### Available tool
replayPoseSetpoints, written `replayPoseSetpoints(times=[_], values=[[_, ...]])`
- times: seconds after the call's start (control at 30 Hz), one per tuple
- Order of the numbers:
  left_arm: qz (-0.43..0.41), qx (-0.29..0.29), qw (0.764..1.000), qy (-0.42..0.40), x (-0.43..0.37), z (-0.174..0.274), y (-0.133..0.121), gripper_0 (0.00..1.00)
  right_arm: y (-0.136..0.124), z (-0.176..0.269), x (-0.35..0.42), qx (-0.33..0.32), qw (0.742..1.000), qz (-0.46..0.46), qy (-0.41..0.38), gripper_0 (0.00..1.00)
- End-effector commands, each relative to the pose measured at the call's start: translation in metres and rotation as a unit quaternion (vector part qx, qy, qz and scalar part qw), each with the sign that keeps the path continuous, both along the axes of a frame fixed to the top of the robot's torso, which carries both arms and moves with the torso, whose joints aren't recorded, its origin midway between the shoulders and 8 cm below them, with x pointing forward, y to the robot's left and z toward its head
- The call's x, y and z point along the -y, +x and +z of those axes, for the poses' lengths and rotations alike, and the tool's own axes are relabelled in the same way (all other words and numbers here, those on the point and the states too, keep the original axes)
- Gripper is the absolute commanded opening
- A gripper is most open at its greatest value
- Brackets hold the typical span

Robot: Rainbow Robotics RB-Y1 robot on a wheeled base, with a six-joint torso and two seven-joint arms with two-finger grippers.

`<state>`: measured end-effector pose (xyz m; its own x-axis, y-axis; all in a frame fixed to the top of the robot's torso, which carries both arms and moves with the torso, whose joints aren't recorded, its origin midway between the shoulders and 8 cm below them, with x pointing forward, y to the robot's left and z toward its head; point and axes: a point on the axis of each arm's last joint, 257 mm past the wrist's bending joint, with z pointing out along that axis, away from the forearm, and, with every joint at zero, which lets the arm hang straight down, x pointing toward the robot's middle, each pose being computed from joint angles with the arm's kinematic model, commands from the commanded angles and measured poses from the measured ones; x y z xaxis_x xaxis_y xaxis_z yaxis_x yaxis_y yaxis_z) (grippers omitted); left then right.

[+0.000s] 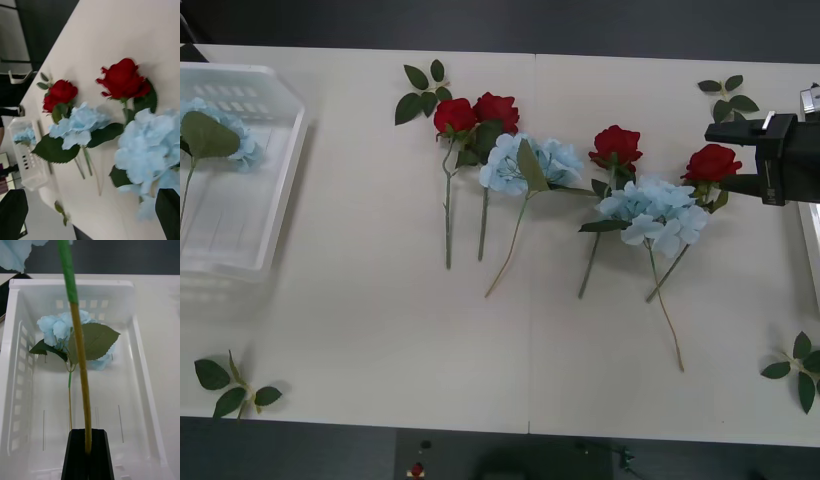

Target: Put the red flowers into the right box and the blue flowers into the left box

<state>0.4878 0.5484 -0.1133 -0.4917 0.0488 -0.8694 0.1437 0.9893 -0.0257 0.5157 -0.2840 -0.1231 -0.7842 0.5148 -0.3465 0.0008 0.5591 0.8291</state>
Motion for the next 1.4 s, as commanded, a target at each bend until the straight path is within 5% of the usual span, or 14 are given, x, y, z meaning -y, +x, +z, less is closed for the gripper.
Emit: replayPoseSetpoints(times=[0.03,0.07,0.1,0.2,0.6,0.93,1.4], values=[[0.009,0.004,0.999,0.037,-0.014,0.024,0.002,0.48,0.027,0.018,0.023,0.002,0.999,-0.029,-0.037,1.00],[0.007,0.005,0.999,0.036,-0.013,0.025,0.003,0.76,0.032,0.014,0.030,-0.006,0.998,-0.039,-0.046,1.00],[0.005,0.005,0.999,0.035,-0.011,0.025,0.003,0.88,0.036,0.012,0.036,-0.012,0.997,-0.047,-0.052,1.00],[-0.013,0.004,0.999,0.038,0.002,0.026,0.006,0.99,0.048,0.000,0.053,-0.031,0.994,-0.072,-0.080,1.00],[-0.178,-0.077,0.981,-0.023,0.176,0.033,0.042,1.00,0.059,-0.056,0.088,-0.083,0.969,-0.135,-0.190,1.00],[-0.141,-0.100,0.984,-0.028,0.278,-0.002,0.103,1.00,0.073,-0.084,0.087,-0.078,0.954,-0.169,-0.233,1.00],[-0.104,-0.073,0.991,0.030,0.382,-0.072,0.138,1.00,0.089,-0.114,0.092,-0.076,0.937,-0.192,-0.282,1.00]])
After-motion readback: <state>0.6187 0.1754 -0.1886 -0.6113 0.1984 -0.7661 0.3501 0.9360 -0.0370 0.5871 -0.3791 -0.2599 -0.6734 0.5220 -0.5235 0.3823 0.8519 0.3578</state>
